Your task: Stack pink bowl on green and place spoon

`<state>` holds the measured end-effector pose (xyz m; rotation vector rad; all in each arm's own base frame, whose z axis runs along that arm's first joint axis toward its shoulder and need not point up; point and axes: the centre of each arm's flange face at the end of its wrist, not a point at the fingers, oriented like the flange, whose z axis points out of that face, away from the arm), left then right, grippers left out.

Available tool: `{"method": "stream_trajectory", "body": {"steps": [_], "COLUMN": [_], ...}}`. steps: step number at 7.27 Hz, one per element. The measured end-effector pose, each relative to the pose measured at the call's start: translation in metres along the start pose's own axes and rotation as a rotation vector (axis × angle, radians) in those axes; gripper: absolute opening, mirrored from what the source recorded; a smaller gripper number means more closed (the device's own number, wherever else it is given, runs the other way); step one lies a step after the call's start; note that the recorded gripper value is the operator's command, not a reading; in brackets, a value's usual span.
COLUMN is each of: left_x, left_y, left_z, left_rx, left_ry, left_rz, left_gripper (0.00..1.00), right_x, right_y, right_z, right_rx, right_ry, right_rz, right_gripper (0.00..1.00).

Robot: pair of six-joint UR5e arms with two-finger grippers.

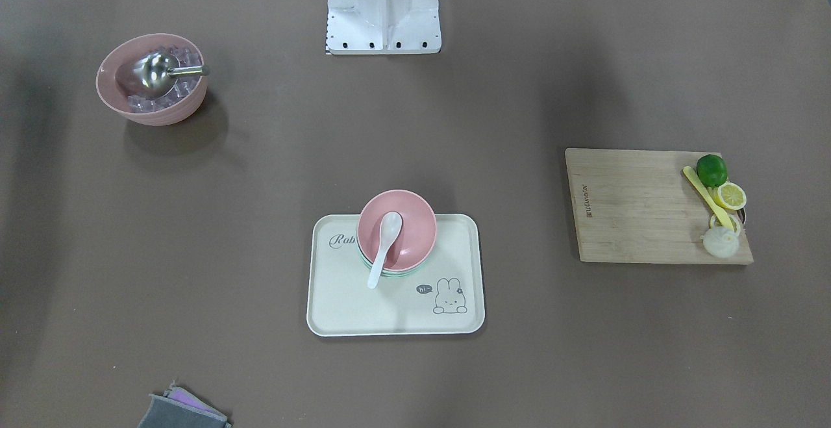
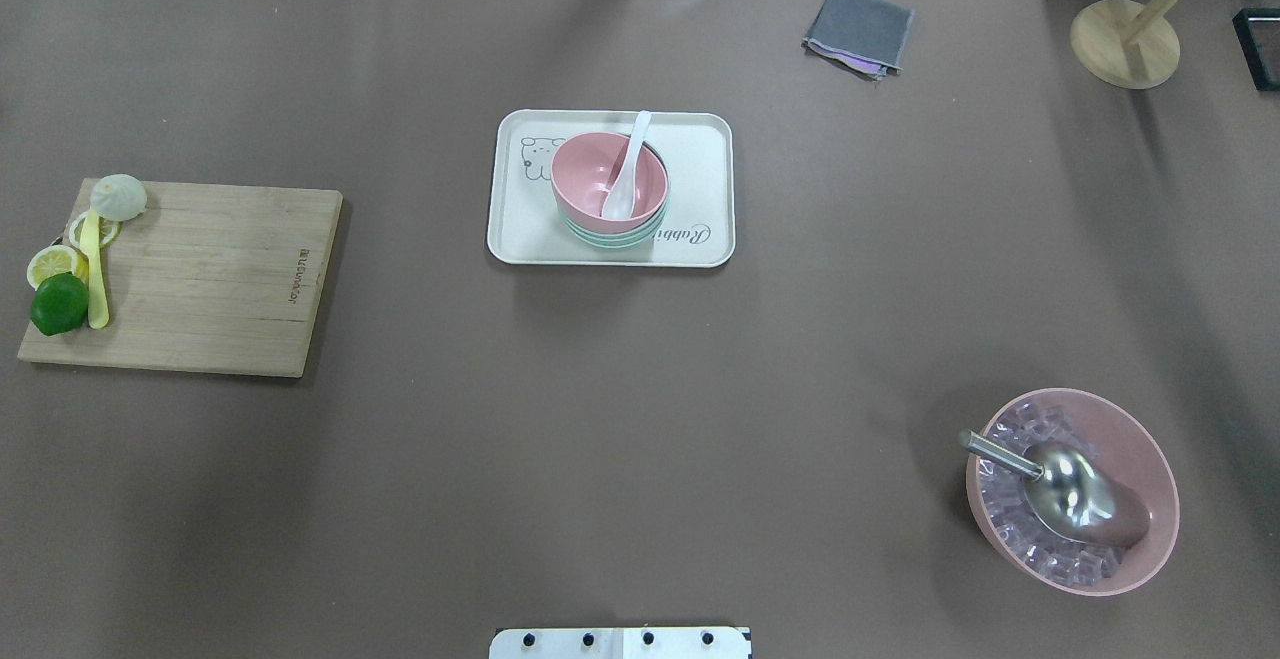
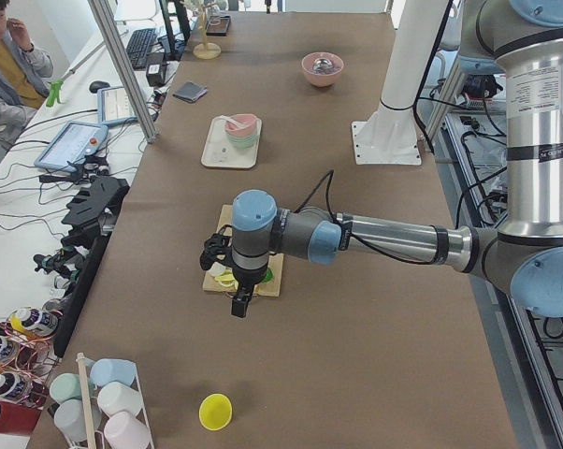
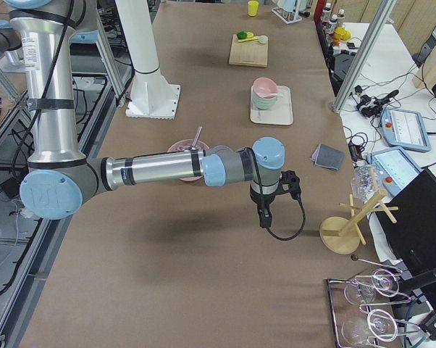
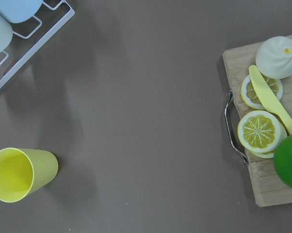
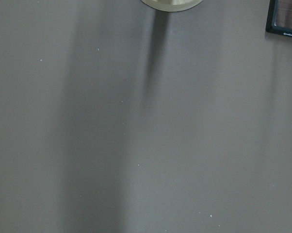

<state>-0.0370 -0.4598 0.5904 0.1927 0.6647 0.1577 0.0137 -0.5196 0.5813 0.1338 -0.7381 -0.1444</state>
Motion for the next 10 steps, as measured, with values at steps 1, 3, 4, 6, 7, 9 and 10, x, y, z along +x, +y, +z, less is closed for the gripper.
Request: {"method": "stream_trajectory", "body": {"steps": [1,3,4,6,7,9,10], "left_x": [0.004,0.013,0.015,0.021,0.023,0.026,0.026], "left_y": [-0.004,-0.009,-0.012,-0.02,-0.02,-0.022,-0.021], "left_z": [-0.005,-0.013,-0.015,-0.02,-0.019,-0.019,-0.016], "left_rx": [0.0,0.006,0.01,0.021,0.021,0.018,0.012], "left_ry": [0.008,0.018,0.022,0.027,0.03,0.043,0.058], "left_rz": [-0.01,-0.035,-0.048,-0.07,-0.081,-0.087,-0.089], "left_gripper": [0.98,0.98,0.98,0.98,0.98,0.98,0.98], "right_x": [-0.002,-0.005,-0.011,-0.023,-0.026,-0.025,-0.025], "right_y": [-0.003,-0.004,-0.007,-0.012,-0.013,-0.01,-0.009], "right_z": [0.0,0.001,-0.005,-0.018,-0.022,-0.019,-0.02], "right_rx": [-0.001,-0.004,0.0,0.001,0.001,-0.007,-0.006], "right_ry": [0.001,-0.016,-0.02,-0.02,-0.023,-0.024,-0.024], "right_rz": [-0.006,-0.012,-0.015,-0.013,-0.01,-0.006,-0.005], "right_gripper": [1.0,1.0,1.0,1.0,1.0,1.0,1.0]}}
